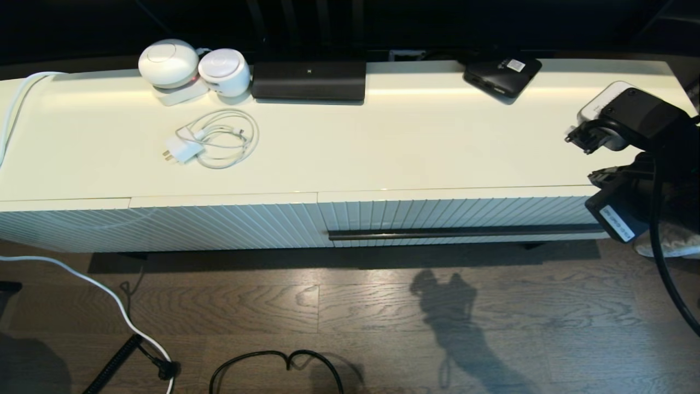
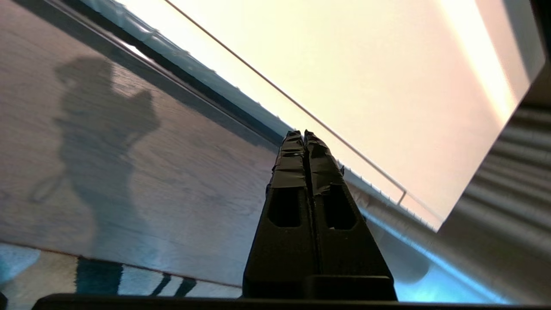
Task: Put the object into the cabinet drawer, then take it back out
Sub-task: Open the drawer
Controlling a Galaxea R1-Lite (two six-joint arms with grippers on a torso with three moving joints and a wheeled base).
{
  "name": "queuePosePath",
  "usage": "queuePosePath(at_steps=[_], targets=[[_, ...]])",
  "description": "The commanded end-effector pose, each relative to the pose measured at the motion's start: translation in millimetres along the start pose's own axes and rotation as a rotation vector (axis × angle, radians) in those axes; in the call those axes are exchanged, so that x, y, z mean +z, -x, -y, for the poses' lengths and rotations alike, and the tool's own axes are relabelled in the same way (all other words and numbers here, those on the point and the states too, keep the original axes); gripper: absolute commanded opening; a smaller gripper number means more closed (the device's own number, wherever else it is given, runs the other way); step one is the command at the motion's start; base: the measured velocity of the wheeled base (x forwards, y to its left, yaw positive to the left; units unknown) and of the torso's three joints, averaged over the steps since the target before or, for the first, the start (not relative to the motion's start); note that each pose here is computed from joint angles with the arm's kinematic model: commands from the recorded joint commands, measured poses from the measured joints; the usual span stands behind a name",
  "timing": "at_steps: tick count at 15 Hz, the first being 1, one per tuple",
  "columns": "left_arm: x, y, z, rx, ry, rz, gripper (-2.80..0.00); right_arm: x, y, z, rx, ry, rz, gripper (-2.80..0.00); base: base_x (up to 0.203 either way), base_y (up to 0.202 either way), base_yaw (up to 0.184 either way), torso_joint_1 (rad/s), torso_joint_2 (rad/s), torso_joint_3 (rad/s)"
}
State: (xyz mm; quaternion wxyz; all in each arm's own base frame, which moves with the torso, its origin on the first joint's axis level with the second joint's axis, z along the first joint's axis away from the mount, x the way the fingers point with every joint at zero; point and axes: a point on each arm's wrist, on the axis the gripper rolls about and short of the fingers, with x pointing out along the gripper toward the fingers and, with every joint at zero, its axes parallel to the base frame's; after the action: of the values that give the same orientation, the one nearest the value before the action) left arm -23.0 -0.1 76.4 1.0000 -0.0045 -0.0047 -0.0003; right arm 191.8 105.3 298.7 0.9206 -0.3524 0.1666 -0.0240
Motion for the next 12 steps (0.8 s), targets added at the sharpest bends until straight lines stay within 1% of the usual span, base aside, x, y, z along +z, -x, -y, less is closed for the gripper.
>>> queuePosePath(at_steps=[1,2,4,5,6,7,9,10,11,12], targets=[[0,0,0.0,0.0,0.0,0.001,-2.8,11,-2,-11,0.041,0.107,0.024,-2.8,0.0,0.0,0.0,0.0,0.0,0.0],[0,0,0.0,0.0,0.0,0.003,-2.8,10,2,-10,0.071,0.146,0.042,-2.8,0.0,0.0,0.0,0.0,0.0,0.0],[0,0,0.0,0.0,0.0,0.001,-2.8,5,10,-6,0.119,0.161,0.073,-2.8,0.0,0.0,0.0,0.0,0.0,0.0],[0,0,0.0,0.0,0.0,0.003,-2.8,-1,12,0,0.135,0.169,0.077,-2.8,0.0,0.0,0.0,0.0,0.0,0.0],[0,0,0.0,0.0,0.0,0.001,-2.8,-8,10,11,0.135,0.186,0.061,-2.8,0.0,0.0,0.0,0.0,0.0,0.0],[0,0,0.0,0.0,-0.001,0.002,-2.8,-19,7,24,0.137,0.223,0.041,-2.8,0.0,0.0,0.0,0.0,0.0,0.0],[0,0,0.0,0.0,0.0,0.002,-2.8,-42,2,49,0.176,0.382,0.031,-2.8,0.0,0.0,0.0,0.0,0.0,0.0],[0,0,0.0,0.0,0.0,0.001,-2.8,-52,-1,59,0.206,0.486,0.056,-2.8,0.0,0.0,0.0,0.0,0.0,0.0],[0,0,0.0,0.0,-0.001,0.003,-2.8,-60,-2,67,0.258,0.601,0.132,-2.8,0.0,0.0,0.0,0.0,0.0,0.0],[0,0,0.0,0.0,0.0,0.001,-2.8,-65,-3,71,0.294,0.679,0.2,-2.8,0.0,0.0,0.0,0.0,0.0,0.0]])
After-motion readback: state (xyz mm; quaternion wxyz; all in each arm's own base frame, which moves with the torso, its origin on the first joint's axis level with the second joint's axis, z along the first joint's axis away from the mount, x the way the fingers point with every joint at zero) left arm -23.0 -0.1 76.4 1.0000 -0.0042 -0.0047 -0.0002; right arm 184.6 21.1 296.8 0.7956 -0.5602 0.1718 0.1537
